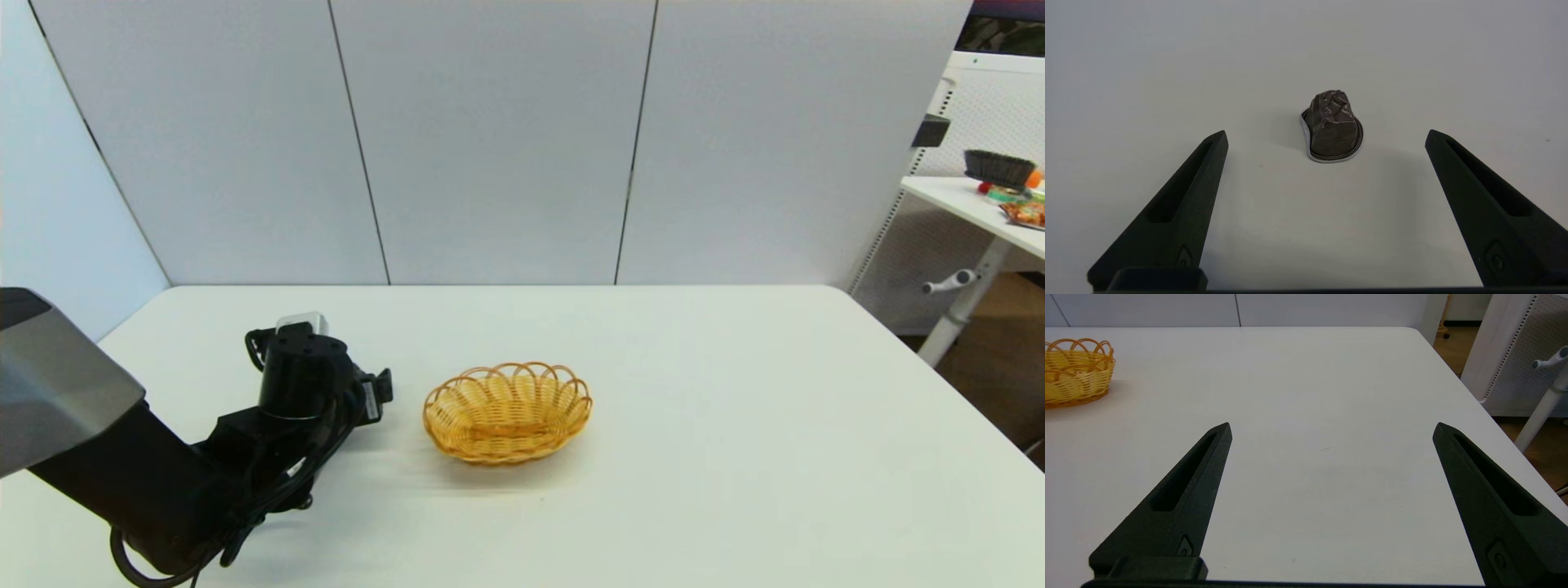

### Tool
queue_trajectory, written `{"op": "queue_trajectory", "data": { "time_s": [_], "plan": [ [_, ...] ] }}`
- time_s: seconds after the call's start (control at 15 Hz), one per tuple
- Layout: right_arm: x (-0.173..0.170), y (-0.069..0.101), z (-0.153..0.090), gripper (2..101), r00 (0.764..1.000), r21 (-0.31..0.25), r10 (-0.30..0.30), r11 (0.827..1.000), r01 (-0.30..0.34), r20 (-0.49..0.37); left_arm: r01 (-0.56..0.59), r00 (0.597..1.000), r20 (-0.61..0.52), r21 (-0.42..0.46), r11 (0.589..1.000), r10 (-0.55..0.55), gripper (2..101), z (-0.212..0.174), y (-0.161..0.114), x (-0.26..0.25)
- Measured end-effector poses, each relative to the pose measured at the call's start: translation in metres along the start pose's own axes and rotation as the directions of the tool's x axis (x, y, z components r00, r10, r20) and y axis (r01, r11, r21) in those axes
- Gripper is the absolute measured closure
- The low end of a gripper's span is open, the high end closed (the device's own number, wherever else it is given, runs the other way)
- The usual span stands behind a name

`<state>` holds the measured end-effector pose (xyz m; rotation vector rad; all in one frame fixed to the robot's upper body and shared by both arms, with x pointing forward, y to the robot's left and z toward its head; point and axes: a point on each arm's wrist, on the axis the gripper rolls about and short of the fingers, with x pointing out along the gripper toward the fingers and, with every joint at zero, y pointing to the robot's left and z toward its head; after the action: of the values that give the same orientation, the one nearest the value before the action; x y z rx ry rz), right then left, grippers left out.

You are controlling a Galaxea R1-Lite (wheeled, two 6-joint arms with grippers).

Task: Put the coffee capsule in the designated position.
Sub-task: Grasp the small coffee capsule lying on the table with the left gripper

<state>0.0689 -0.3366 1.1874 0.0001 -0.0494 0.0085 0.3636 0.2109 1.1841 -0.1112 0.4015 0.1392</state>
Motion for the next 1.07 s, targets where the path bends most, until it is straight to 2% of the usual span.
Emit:
{"op": "queue_trajectory", "data": {
  "time_s": [0.33,1.07],
  "plan": [
    [0.0,0.0,0.0,5.0,1.0,0.0,0.0,1.0,0.0,0.0,-0.018,0.999,-0.04,0.043,0.999,0.02,5.4,0.0013,0.0032,-0.0035],
    [0.0,0.0,0.0,5.0,1.0,0.0,0.0,1.0,0.0,0.0,-0.045,0.997,-0.068,0.052,0.998,0.048,5.4,0.0051,0.007,0.0002]
  ]
}}
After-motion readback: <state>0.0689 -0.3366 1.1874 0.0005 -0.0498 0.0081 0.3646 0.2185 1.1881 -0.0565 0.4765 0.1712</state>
